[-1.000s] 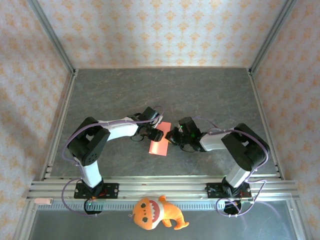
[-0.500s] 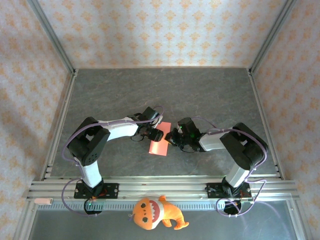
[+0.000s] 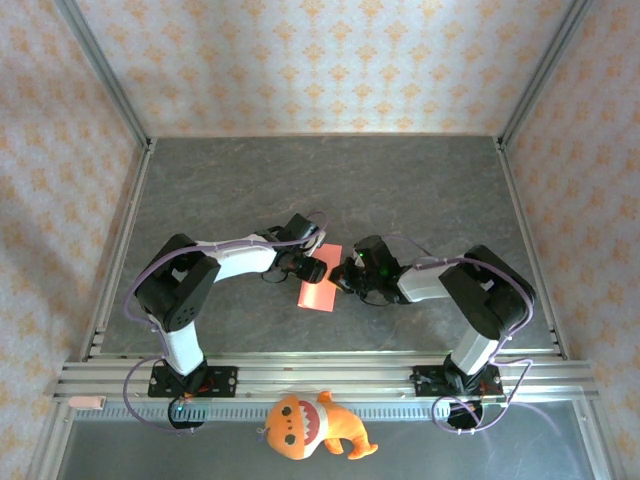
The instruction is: Fold a paper plane with a square sheet of paper (pick it up from the middle)
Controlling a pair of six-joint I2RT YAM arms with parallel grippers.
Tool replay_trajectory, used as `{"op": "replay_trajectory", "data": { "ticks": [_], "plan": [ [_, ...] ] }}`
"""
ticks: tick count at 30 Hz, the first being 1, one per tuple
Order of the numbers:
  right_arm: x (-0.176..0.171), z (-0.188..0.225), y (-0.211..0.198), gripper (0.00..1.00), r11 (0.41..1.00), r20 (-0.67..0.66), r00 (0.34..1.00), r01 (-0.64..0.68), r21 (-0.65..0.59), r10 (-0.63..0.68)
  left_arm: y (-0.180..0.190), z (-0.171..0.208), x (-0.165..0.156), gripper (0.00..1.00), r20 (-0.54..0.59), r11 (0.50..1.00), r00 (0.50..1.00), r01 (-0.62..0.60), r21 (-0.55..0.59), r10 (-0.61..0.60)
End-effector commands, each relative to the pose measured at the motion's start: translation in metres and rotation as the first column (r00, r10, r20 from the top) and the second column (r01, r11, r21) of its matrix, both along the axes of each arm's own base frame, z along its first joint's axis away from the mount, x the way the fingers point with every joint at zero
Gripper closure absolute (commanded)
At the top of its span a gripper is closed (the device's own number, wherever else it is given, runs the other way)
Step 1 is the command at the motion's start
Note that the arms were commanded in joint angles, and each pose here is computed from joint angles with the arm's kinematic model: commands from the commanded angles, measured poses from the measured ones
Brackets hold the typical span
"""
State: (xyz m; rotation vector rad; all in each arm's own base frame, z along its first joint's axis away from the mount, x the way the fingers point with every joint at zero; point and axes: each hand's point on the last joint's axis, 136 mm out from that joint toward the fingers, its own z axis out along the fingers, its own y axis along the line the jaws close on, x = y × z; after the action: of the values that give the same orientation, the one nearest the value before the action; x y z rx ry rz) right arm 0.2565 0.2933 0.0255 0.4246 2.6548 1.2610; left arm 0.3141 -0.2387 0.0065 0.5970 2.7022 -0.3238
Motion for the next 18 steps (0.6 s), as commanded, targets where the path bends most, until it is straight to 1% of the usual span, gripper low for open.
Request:
{"op": "replay_trajectory", "data": {
  "ticks": [1, 3, 9, 11, 15, 16, 18],
  "plan": [
    [-0.001, -0.009, 0.001, 1.00, 0.999, -0.002, 1.000, -0.016, -0.039, 0.015, 0.025, -0.065, -0.013, 0.35, -0.093, 0.995, 0.996, -0.007, 0.103, 0.017],
    [-0.005, -0.018, -0.005, 1.00, 0.997, -0.024, 1.000, -0.011, -0.074, 0.010, 0.025, -0.065, -0.013, 0.35, -0.092, 0.995, 0.996, -0.008, 0.101, 0.017],
    [-0.014, -0.041, -0.031, 1.00, 0.970, -0.049, 0.999, -0.016, -0.241, 0.005, 0.024, -0.062, -0.012, 0.36, -0.087, 0.996, 0.996, -0.008, 0.092, 0.016],
    [-0.015, -0.045, -0.033, 1.00, 0.965, -0.057, 0.998, -0.030, -0.259, 0.016, 0.020, -0.060, -0.013, 0.35, -0.087, 0.998, 0.996, -0.010, 0.068, 0.016],
    [-0.017, -0.052, -0.037, 1.00, 0.954, -0.068, 0.997, -0.048, -0.297, 0.029, 0.007, -0.043, -0.007, 0.35, -0.073, 1.000, 0.997, -0.020, -0.002, 0.020],
    [-0.016, -0.052, -0.039, 1.00, 0.951, -0.066, 0.997, -0.051, -0.306, 0.033, 0.000, -0.025, -0.002, 0.34, -0.044, 0.998, 0.999, -0.025, -0.050, 0.023],
    [-0.015, -0.051, -0.041, 1.00, 0.947, -0.061, 0.997, -0.070, -0.314, 0.054, -0.011, -0.003, 0.004, 0.33, -0.021, 0.991, 0.999, -0.044, -0.127, 0.042]
  ]
}}
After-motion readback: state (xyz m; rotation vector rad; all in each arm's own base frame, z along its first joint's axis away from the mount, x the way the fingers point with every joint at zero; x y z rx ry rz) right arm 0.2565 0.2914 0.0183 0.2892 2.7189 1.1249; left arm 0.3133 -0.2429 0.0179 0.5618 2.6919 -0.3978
